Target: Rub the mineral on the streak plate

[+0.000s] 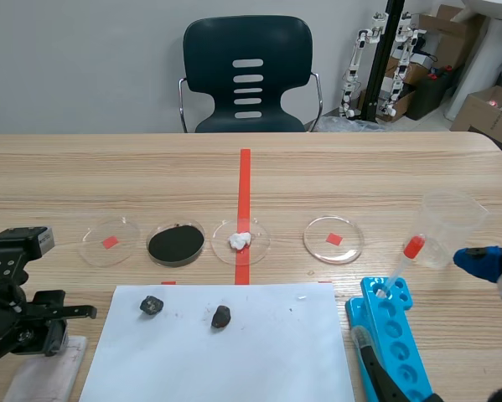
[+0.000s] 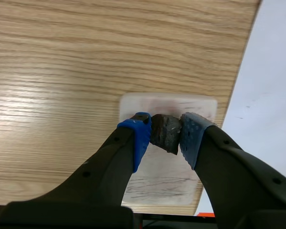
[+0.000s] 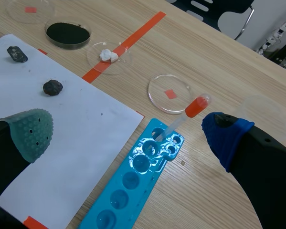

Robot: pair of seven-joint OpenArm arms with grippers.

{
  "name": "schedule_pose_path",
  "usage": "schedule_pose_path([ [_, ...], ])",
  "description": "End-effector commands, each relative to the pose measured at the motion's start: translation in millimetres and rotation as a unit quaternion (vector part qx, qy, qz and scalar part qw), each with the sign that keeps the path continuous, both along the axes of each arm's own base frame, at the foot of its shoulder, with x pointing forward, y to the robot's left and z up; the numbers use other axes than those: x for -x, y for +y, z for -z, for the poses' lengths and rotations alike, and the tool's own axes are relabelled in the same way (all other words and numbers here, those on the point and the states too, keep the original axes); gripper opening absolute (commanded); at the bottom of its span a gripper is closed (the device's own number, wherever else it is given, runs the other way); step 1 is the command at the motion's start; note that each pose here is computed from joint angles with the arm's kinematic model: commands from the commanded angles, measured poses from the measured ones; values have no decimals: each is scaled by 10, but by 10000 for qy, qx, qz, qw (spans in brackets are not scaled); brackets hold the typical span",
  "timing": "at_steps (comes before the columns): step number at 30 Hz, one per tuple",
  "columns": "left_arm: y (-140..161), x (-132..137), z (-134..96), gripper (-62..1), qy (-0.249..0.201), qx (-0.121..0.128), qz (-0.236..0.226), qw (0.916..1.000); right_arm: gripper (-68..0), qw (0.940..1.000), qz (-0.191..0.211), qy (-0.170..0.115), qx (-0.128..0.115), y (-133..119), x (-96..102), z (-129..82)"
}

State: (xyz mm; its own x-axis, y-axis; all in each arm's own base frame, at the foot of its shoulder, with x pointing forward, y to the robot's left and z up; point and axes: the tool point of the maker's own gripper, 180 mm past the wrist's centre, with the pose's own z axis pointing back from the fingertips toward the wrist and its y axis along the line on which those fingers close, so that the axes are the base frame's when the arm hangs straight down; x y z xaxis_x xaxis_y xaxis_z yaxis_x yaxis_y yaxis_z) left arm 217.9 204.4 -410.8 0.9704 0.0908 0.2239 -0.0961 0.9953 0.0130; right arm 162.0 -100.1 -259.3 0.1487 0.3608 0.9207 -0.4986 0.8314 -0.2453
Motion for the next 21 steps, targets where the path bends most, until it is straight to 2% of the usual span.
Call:
schedule_pose_path([
  [1,152,91,25,-496,182,-307,-39,9994,4,9999,-38,-155,-57,14,-38,-83],
  [4,215,117,23,-496,255,-484,-49,9985,4,9999,-38,-155,-57,14,-38,-83],
  [7,221,124,22,-496,274,-503,-48,9983,4,9999,-38,-155,-57,14,-38,-83],
  [8,205,125,25,-496,277,-456,-55,9986,4,9999,-38,-155,-57,14,-38,-83],
  [12,44,92,32,-496,184,11,-106,9998,4,9999,-38,-155,-57,14,-38,-83],
  [21,-174,51,17,-496,73,615,-38,9981,4,9999,-38,-155,-57,14,-38,-83],
])
